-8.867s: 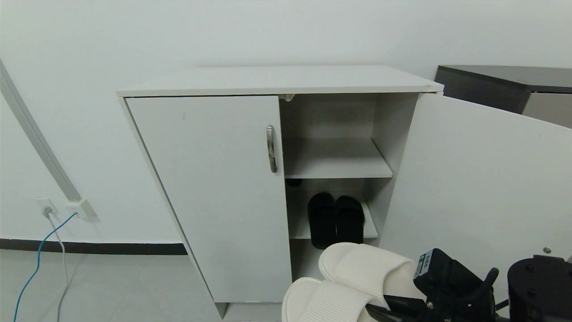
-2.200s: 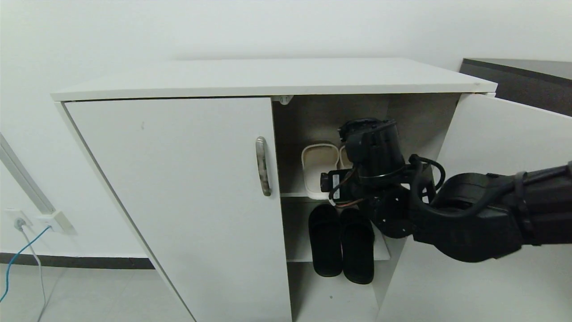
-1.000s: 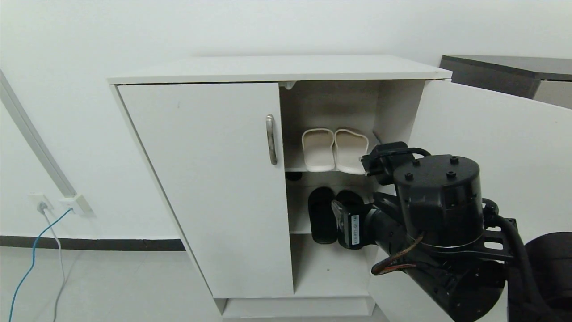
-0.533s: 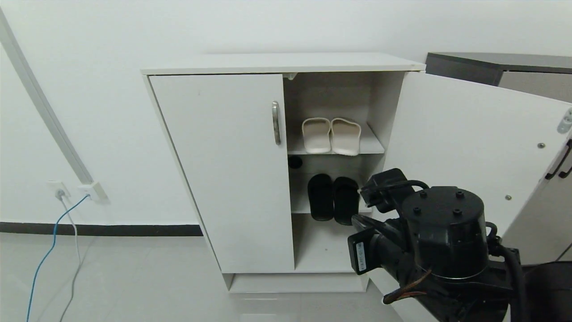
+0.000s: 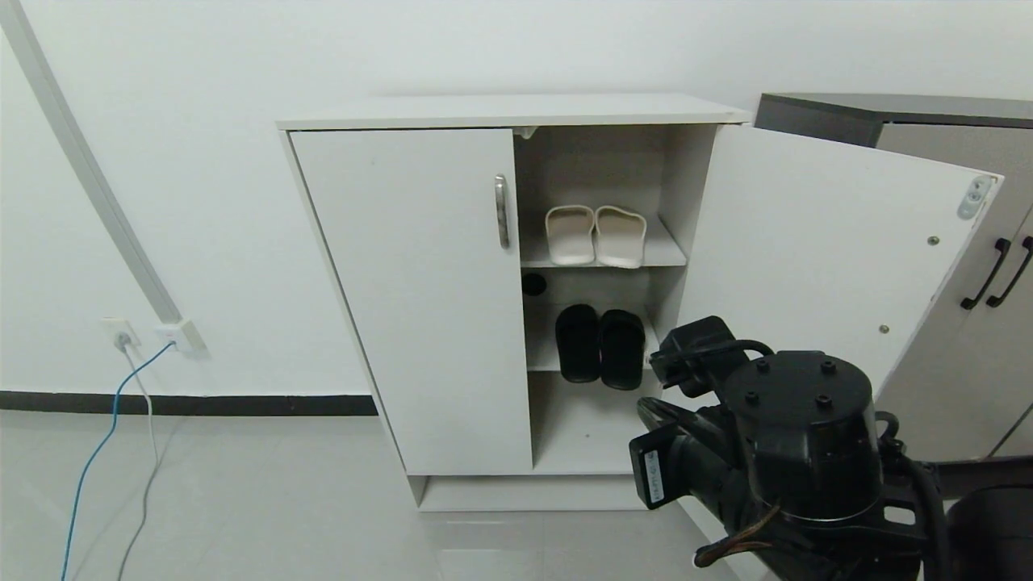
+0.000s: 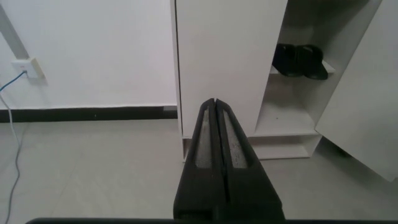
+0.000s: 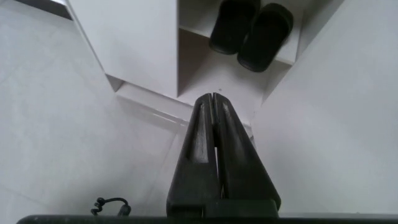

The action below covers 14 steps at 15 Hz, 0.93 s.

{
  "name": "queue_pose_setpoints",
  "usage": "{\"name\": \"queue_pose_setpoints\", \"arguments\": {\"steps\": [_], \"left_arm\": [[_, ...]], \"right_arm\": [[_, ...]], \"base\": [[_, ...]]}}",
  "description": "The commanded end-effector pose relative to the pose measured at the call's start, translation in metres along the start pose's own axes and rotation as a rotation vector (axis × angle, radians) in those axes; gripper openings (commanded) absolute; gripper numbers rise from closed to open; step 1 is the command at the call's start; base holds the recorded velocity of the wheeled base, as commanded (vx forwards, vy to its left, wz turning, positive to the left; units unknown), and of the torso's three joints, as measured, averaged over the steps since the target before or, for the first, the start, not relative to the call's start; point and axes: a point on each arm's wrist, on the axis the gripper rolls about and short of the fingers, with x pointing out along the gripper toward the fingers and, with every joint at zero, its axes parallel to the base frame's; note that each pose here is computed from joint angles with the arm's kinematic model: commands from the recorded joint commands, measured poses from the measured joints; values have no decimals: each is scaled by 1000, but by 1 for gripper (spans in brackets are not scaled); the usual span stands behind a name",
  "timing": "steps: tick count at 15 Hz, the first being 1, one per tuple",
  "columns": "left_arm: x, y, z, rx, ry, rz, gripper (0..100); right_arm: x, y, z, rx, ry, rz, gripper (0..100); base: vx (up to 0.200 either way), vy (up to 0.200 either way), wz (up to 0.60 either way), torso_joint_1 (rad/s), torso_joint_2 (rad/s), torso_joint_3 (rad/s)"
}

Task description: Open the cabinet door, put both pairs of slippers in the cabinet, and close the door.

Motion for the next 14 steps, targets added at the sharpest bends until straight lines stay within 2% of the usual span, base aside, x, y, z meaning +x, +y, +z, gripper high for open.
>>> {"name": "queue_pose_setpoints", "arguments": {"steps": [1, 11, 14], "left_arm": [[0, 0, 0, 2, -1, -2, 0], [0, 0, 0, 2, -1, -2, 0], [0, 0, 0, 2, -1, 1, 0]], "right_arm": [[1, 0, -1, -2, 3, -2, 0], [0, 0, -6, -10, 14, -1, 0], [-2, -2, -6, -10, 13, -1, 0]], "base": [[0, 0, 0, 0, 0, 0], [0, 0, 0, 0, 0, 0], [0, 0, 0, 4, -160, -245]]}}
